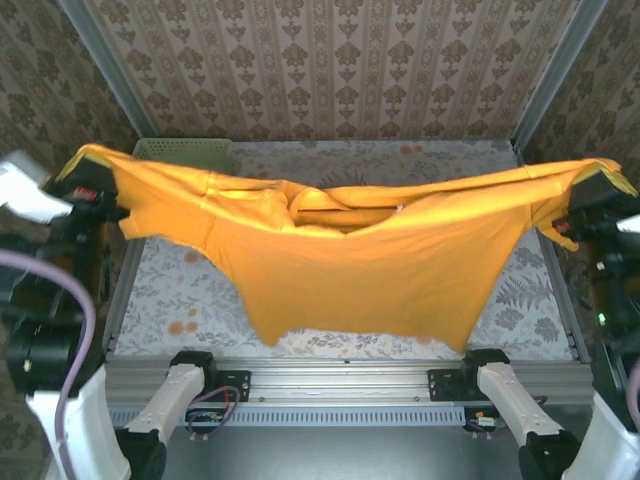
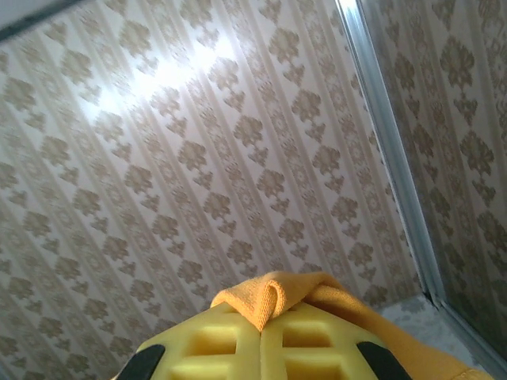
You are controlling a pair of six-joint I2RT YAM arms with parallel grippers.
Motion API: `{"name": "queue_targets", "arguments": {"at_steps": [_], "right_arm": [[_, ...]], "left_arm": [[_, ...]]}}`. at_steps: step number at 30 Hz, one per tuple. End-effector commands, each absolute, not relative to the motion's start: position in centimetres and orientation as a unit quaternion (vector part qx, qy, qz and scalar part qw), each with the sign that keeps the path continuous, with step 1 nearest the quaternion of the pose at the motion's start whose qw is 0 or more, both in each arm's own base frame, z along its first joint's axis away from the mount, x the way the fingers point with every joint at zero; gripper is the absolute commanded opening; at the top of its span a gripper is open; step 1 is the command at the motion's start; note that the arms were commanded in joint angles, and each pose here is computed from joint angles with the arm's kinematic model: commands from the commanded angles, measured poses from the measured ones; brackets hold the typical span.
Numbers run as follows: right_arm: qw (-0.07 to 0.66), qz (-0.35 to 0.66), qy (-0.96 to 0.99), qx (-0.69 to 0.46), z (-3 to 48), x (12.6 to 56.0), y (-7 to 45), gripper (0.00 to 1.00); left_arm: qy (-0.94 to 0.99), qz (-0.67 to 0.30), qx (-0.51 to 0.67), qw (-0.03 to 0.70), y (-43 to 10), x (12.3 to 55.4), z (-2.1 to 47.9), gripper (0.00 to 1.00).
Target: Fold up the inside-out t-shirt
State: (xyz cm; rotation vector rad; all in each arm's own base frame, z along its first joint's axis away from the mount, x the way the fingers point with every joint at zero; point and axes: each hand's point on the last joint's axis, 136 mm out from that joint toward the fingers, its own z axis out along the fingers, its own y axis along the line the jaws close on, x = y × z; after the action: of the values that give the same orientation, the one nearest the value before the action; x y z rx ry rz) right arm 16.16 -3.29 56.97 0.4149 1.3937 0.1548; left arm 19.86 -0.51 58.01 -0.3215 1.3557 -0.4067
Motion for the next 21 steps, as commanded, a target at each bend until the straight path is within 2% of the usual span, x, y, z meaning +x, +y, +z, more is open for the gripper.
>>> {"name": "queue_targets", "arguments": {"at_steps": [1, 11, 17, 21], "right_arm": [[0.706, 0.037, 0.674, 0.216, 53.6, 22.5, -4.5, 0.00], [0.580, -0.021, 0.777, 0.245, 37.4, 37.7, -6.5, 0.00], [0.492, -0.011, 0.825, 0.277, 26.9, 45.5, -8.0, 0.00], [0.453, -0.004, 0.846, 0.281, 22.2, 50.0, -8.1, 0.00]], "left_arm": [[0.676, -0.184, -0.137, 0.701, -2.0, 27.3, 54.3, 0.00], [0.793, -0.183, -0.170, 0.556, -4.9, 45.2, 38.0, 0.00], [0.833, -0.157, -0.203, 0.490, -5.9, 53.0, 27.5, 0.00], [0.847, -0.139, -0.220, 0.464, -6.6, 57.4, 22.2, 0.00]]}}
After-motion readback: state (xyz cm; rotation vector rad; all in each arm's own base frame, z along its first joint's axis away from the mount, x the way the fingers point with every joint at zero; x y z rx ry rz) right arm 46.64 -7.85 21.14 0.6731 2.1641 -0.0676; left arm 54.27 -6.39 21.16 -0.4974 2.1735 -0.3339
